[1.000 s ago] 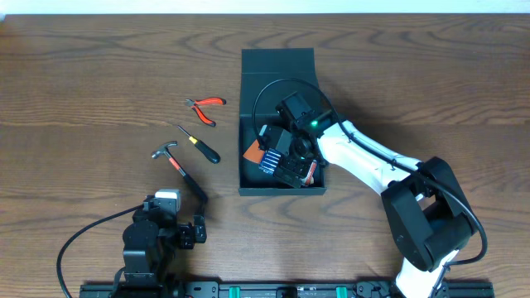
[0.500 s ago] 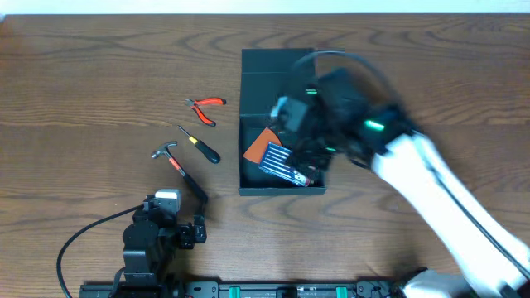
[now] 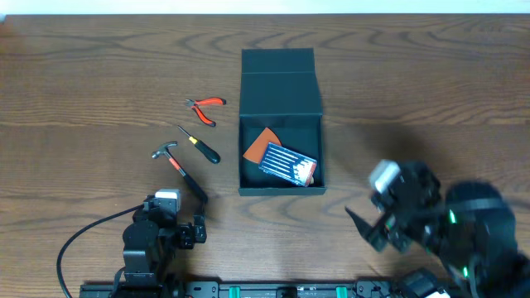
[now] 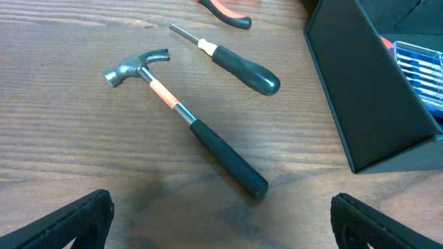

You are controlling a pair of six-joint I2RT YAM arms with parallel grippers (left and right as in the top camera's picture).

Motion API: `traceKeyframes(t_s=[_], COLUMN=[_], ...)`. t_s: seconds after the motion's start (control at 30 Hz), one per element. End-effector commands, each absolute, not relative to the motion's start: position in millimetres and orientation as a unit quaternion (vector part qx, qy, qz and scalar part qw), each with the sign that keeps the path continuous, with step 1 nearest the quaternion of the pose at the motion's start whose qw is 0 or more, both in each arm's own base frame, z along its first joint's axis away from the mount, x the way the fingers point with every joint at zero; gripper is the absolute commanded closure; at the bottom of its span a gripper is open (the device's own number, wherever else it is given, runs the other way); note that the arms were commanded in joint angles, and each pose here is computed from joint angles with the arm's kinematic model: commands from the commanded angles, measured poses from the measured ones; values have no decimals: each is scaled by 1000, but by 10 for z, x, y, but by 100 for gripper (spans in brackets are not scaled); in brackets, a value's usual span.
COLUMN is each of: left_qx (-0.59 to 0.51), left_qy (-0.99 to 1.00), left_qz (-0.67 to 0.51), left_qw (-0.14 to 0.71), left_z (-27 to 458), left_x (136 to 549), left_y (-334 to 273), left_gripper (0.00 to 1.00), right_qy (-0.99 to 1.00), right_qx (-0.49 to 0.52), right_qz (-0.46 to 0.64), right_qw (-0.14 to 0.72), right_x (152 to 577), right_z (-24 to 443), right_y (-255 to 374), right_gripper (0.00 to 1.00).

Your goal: Pack container

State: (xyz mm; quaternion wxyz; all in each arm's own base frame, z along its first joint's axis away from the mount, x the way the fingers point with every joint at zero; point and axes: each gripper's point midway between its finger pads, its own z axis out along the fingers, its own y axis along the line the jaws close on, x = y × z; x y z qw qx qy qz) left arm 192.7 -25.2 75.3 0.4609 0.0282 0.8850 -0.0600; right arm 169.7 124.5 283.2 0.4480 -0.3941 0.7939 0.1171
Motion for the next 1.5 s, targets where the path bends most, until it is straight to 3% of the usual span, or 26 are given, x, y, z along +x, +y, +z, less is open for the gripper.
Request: traceKeyframes(t_s=[0.0, 0.5, 1.17, 1.47], left_qx=[33, 33, 28, -3], left_qy=[885, 885, 885, 870], left_qz=[-52, -52, -43, -90], left_qw=[462, 462, 463, 485], left_z=[728, 728, 744, 1456], left_x=[1931, 1931, 1937, 2013], left_y=[-237, -237, -202, -293], left_gripper=[2, 2, 2, 1], right_qy=[807, 812, 846, 846], right_qx=[-347, -297, -301, -301], right_qz=[128, 161, 154, 154], right_qw=[460, 476, 411, 411], right_x=[1544, 1395, 1213, 1213], right_z=[2648, 2436, 2140, 2140], right_y=[1110, 1051, 961, 961], right_gripper=[1, 1, 1, 1])
